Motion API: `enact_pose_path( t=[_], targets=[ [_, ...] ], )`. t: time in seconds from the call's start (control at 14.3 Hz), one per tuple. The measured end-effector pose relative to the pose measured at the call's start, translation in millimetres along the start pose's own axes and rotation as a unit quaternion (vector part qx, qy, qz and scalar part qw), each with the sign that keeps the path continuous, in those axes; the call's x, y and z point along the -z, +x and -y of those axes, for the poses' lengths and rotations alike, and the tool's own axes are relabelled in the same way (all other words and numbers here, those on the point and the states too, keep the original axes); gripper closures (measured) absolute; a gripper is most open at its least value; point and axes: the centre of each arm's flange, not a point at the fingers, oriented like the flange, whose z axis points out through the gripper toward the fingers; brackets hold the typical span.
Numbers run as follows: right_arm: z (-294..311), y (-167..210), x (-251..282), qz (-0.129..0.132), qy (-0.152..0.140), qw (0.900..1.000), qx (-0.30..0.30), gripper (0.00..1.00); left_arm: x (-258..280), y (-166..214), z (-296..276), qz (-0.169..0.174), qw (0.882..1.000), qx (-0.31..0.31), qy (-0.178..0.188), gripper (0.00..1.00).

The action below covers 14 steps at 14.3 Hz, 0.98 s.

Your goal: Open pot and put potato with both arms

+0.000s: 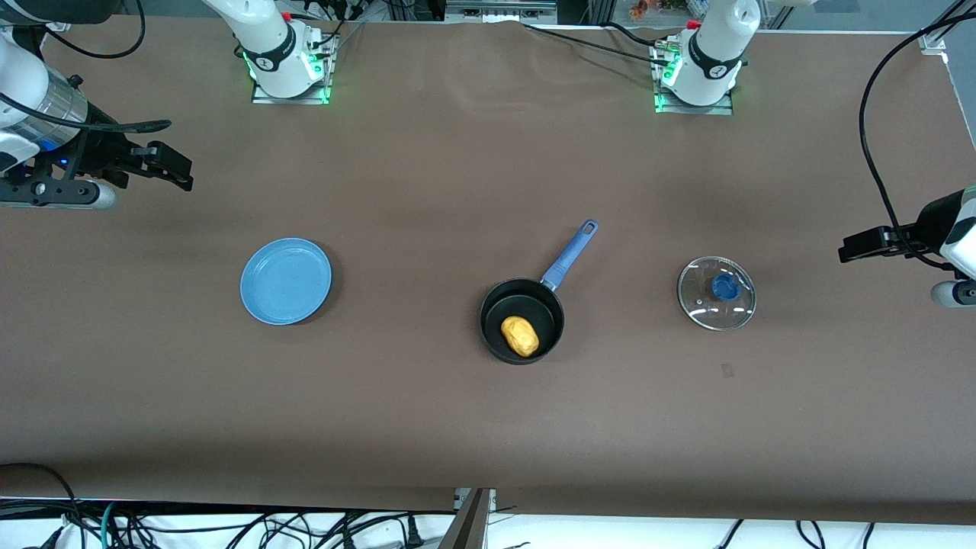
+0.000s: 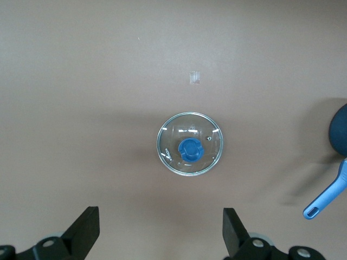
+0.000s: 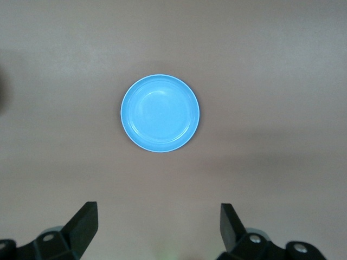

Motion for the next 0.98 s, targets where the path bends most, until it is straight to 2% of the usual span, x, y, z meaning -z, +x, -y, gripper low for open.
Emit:
enact_pose_path(
  t=[0.35,0.98],
  targets=[
    [0.0,-0.1,0.0,0.0,0.0,1.0,0.0,0.0,-3.0,1.7,-0.2,0.002,0.999,-0.047,0.001,0.0],
    [1.1,-0.6,2.1,-0.001,-0.007,1.0,0.004,0.0,-4.7,3.0,-0.8,0.002,0.998,-0.055,0.002,0.0]
  ],
)
